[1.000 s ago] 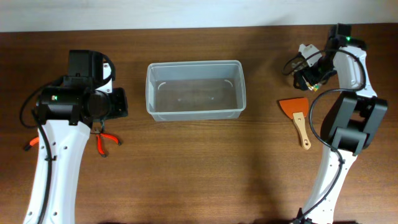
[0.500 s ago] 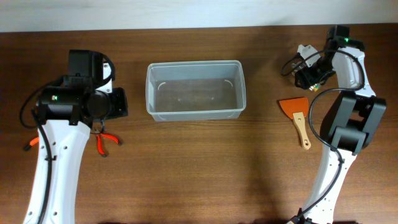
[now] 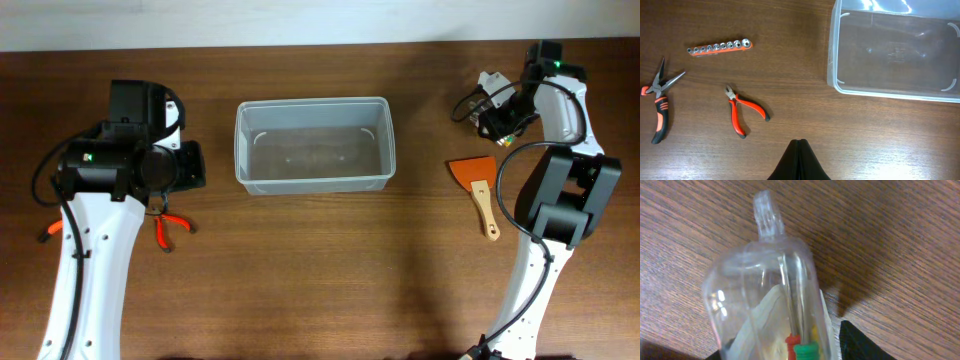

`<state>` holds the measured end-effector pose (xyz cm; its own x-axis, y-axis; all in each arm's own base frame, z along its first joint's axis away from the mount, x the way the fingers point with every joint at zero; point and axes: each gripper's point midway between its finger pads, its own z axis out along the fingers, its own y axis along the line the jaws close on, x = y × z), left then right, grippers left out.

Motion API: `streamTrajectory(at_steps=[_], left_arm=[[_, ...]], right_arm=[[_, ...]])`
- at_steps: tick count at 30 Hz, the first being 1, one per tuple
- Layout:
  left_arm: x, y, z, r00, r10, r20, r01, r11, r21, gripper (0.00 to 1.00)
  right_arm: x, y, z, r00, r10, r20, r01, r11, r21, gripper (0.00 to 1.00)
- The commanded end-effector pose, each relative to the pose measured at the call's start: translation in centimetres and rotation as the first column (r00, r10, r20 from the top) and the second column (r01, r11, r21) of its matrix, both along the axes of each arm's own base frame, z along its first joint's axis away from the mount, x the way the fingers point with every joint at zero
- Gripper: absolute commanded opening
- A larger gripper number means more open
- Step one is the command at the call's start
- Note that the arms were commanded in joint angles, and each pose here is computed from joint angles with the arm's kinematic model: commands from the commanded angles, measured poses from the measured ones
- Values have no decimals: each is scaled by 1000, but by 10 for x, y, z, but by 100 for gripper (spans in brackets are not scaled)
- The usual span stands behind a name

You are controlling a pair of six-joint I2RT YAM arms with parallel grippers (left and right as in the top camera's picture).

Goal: Pack container
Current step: 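Lift the marker pack and carry it over the container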

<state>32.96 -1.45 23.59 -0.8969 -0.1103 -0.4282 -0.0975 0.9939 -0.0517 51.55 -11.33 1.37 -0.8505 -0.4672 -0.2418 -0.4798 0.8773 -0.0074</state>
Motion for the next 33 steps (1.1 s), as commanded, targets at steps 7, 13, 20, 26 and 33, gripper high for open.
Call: streamTrajectory(at_steps=[7,13,20,26,33], left_arm=[[-5,2,4,1000,17,2,-17,1000,-2,3],[-5,2,4,1000,17,2,-17,1000,-2,3],[-5,2,4,1000,17,3,-17,1000,-2,3],[-5,2,4,1000,17,3,-17,1000,-2,3],[-3,2,5,1000,17,12,-17,1000,-2,3]], right_arm=[[-1,3,-8,1000,-10,-13,11,1000,23,26],[-1,3,-8,999,-36,-16,36,999,28,16],[3,2,-7,994,-105,-10,106,994,40,4],[15,0,21,982,-185,43,183,982,52,4],[30,24,142,963,-150,224,137,988,73,4]])
